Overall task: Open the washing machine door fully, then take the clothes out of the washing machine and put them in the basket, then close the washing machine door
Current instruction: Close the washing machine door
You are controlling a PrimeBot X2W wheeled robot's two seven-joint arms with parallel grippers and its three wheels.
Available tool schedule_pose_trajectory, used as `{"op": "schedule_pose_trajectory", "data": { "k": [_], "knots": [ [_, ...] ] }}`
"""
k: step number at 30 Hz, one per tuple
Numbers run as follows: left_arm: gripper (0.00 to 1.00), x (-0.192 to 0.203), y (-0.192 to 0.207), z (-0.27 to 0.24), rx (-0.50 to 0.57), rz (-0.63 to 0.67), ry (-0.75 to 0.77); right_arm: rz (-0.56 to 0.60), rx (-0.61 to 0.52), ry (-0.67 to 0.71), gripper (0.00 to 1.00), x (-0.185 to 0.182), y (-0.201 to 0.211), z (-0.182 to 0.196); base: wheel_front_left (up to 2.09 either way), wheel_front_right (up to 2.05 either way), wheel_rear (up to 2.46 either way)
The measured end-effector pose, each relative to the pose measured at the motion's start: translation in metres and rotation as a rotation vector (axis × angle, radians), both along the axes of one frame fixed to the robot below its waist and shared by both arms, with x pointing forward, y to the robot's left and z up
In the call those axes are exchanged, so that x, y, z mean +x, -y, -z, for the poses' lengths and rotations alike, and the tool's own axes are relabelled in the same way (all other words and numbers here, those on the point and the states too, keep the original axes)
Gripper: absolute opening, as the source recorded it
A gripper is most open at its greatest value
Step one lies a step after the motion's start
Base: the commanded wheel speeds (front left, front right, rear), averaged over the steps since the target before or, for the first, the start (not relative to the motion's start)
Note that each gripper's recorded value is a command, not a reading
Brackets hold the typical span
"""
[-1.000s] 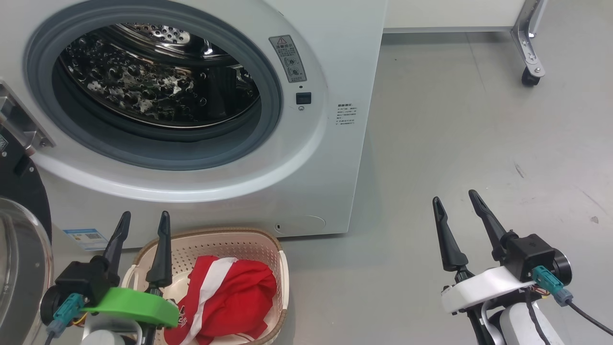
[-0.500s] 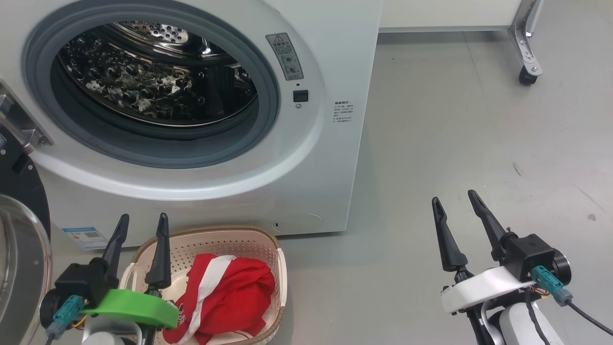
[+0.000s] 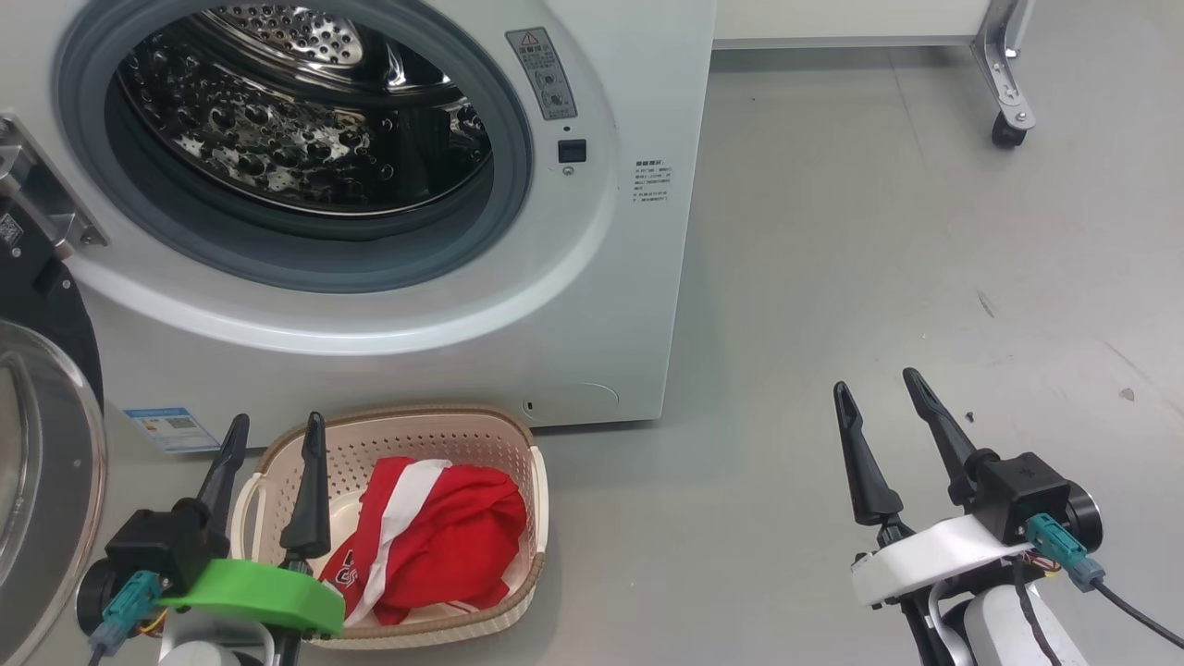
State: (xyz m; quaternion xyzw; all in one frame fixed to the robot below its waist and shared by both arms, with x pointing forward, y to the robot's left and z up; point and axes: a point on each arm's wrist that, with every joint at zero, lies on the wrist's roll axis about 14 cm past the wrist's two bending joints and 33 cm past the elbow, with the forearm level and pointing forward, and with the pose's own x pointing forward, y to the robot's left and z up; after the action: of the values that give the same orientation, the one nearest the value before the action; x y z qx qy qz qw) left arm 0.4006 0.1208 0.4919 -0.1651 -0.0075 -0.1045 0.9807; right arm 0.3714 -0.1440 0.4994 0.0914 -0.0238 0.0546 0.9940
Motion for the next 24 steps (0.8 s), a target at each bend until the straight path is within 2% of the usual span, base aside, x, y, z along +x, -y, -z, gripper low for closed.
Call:
{"op": "schedule_pose_trajectory", "data": {
  "k": [13,24],
  "knots": [
    [1.00,-0.0001,-0.0004,0.0006,0.002,-0.001,-0.001,-0.004,0.000,-0.010,1.00,0.0004,-0.0013,0.0031,-0.80,0.81,-0.01],
    [1.00,-0.0005,-0.0011,0.0007,0.019,-0.002,0.002,-0.013,0.000,-0.013,1.00,0.0006,-0.0043,0.0041,-0.45,0.48,-0.02]
  ]
}}
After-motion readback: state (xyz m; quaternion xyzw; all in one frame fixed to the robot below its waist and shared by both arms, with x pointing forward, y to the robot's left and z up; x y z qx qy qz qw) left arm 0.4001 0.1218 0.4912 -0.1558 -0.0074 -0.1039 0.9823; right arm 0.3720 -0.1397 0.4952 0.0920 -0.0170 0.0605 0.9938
